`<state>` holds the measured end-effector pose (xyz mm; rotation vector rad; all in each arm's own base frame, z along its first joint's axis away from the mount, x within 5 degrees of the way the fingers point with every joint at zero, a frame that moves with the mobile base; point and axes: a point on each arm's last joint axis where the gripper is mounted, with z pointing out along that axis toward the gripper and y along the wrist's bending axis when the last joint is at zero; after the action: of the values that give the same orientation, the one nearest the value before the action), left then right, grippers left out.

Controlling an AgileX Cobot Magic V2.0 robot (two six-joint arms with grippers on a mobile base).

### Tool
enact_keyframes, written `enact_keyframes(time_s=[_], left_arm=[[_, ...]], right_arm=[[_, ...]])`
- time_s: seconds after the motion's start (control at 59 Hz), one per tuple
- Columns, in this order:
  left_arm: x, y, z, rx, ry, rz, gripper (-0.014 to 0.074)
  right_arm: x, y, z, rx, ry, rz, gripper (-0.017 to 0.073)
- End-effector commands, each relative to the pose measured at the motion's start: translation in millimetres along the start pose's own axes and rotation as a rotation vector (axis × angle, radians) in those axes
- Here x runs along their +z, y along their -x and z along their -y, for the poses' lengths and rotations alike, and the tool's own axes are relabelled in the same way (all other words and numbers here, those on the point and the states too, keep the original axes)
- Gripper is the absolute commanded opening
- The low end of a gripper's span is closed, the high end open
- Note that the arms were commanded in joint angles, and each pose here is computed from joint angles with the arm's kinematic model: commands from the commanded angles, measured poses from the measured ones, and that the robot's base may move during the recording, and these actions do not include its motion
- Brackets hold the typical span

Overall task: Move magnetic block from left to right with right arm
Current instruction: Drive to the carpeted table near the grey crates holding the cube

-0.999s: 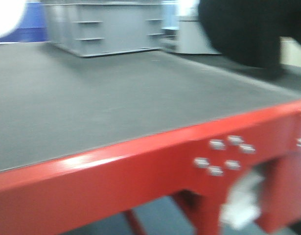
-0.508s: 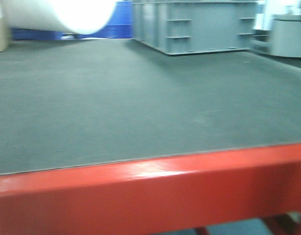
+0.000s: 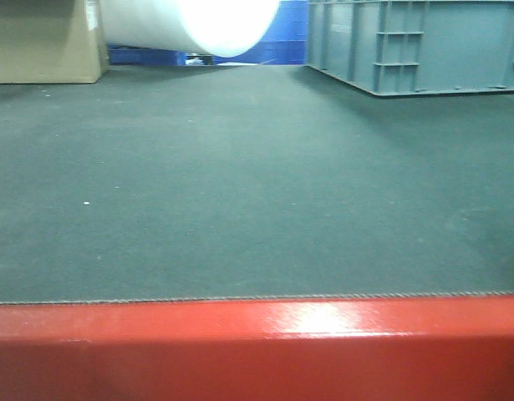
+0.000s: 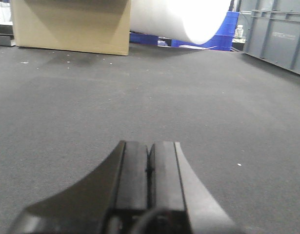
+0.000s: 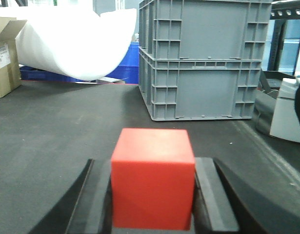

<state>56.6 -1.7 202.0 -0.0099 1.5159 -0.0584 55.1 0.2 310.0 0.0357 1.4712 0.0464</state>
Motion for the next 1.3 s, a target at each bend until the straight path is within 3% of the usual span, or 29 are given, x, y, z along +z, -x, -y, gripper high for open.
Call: enact_keyframes(time_s=[0.0, 1.287], left_arm=[[-0.6, 5.2, 0.4, -0.005, -0.007, 0.085, -0.0116], [-0.6, 5.2, 0.4, -0.005, -0.007, 0.085, -0.0116]], right_arm=[[-0.5, 17.3, -0.6, -0.023, -0.002, 0.107, 0.0212], [-1.0, 21.2, -0.9, -0.023, 0.001, 0.151, 0.0212]])
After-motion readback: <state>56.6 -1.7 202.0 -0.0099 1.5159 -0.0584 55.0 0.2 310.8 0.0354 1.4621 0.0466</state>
